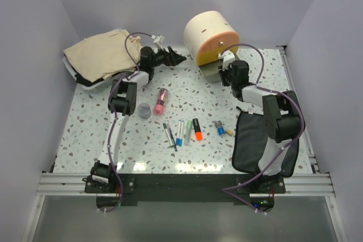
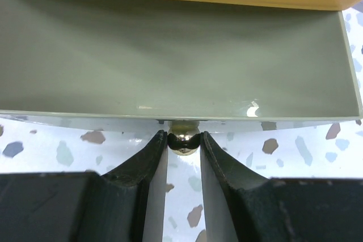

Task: Sort the stationery into containers
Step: Open the drawer in the storage box.

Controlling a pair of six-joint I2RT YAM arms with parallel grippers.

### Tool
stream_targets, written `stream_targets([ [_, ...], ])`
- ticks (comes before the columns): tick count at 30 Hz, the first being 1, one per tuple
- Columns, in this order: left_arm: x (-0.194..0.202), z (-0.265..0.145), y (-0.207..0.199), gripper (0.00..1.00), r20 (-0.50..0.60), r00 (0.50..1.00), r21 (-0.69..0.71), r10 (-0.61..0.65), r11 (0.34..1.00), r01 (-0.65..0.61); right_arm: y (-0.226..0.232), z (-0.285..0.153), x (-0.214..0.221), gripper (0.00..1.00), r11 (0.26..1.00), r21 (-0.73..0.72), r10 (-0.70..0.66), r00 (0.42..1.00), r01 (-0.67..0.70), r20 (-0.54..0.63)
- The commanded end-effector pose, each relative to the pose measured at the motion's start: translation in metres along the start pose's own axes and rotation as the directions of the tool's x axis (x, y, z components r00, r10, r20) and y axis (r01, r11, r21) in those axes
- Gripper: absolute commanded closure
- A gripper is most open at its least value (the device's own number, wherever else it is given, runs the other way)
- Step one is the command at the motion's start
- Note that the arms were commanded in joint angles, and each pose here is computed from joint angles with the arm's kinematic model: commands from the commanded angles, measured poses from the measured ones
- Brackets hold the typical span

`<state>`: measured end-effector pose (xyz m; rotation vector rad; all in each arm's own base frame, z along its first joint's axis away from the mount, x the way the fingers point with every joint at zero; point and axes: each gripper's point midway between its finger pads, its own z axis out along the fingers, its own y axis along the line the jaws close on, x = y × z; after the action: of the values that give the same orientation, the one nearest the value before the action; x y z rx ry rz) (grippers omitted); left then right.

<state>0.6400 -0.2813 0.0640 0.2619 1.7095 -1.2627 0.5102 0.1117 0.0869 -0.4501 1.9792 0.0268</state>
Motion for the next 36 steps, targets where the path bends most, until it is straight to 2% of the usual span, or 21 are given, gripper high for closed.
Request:
stream_targets([
  [1, -0.004, -0.001, -0.006, 0.00, -0.028, 1.000, -0.039, -0.006, 0.999, 0.005, 0.006, -0.020, -0.023, 0.99, 0.999, -0.031, -0.005, 0.998, 0.007, 0.059],
  [17, -0.007, -0.005, -0.004, 0.00, -0.061, 0.998, -0.089, -0.005, 0.996, 0.000, 0.016, -0.039, -0.005, 0.98, 0.997, -0.076, 0.025, 1.000, -0.024, 0.014],
  [19, -0.008, -0.006, -0.003, 0.00, -0.062, 0.998, -0.102, -0.003, 0.995, -0.003, 0.018, -0.040, -0.002, 0.96, 0.996, -0.082, 0.024, 1.000, -0.023, 0.015],
  [23, -0.016, -0.009, -0.004, 0.00, -0.068, 0.998, -0.128, 0.018, 0.991, -0.026, 0.010, -0.040, -0.007, 0.54, 0.999, -0.040, 0.013, 1.000, -0.012, 0.027],
  [24, -0.026, -0.011, -0.010, 0.00, -0.061, 0.998, -0.130, 0.031, 0.991, -0.039, 0.007, -0.041, -0.008, 0.50, 1.000, -0.031, 0.001, 1.000, -0.001, 0.021],
  [25, -0.023, -0.014, -0.011, 0.00, -0.074, 0.997, -0.140, 0.025, 0.990, -0.035, 0.006, -0.042, -0.008, 0.38, 1.000, -0.025, -0.003, 1.000, 0.003, 0.010],
  [30, -0.042, -0.027, -0.044, 0.00, -0.089, 0.991, -0.111, 0.099, 0.988, -0.109, 0.002, -0.065, -0.010, 0.35, 0.999, -0.035, -0.003, 0.997, 0.000, -0.072],
  [31, -0.031, -0.033, -0.045, 0.00, -0.112, 0.990, -0.116, 0.086, 0.988, -0.099, -0.001, -0.070, -0.010, 0.34, 1.000, -0.030, 0.005, 0.997, -0.008, -0.081],
  [32, -0.030, -0.037, -0.050, 0.00, -0.125, 0.985, -0.109, 0.115, 0.986, -0.129, 0.001, -0.078, -0.005, 0.34, 0.999, -0.052, 0.010, 0.994, -0.016, -0.110],
  [33, -0.046, -0.040, -0.071, 0.00, -0.115, 0.981, -0.096, 0.157, 0.981, -0.168, -0.003, -0.092, -0.016, 0.34, 0.999, -0.048, 0.009, 0.996, -0.014, -0.091],
  [34, -0.031, -0.049, -0.071, 0.00, -0.155, 0.977, -0.113, 0.145, 0.980, -0.164, -0.004, -0.099, -0.018, 0.33, 0.999, -0.053, 0.000, 0.996, -0.005, -0.094],
  [36, -0.038, -0.064, -0.090, 0.00, -0.174, 0.957, -0.140, 0.232, 0.956, -0.257, 0.001, -0.120, -0.023, 0.33, 0.994, -0.101, -0.049, 0.993, 0.038, -0.109],
])
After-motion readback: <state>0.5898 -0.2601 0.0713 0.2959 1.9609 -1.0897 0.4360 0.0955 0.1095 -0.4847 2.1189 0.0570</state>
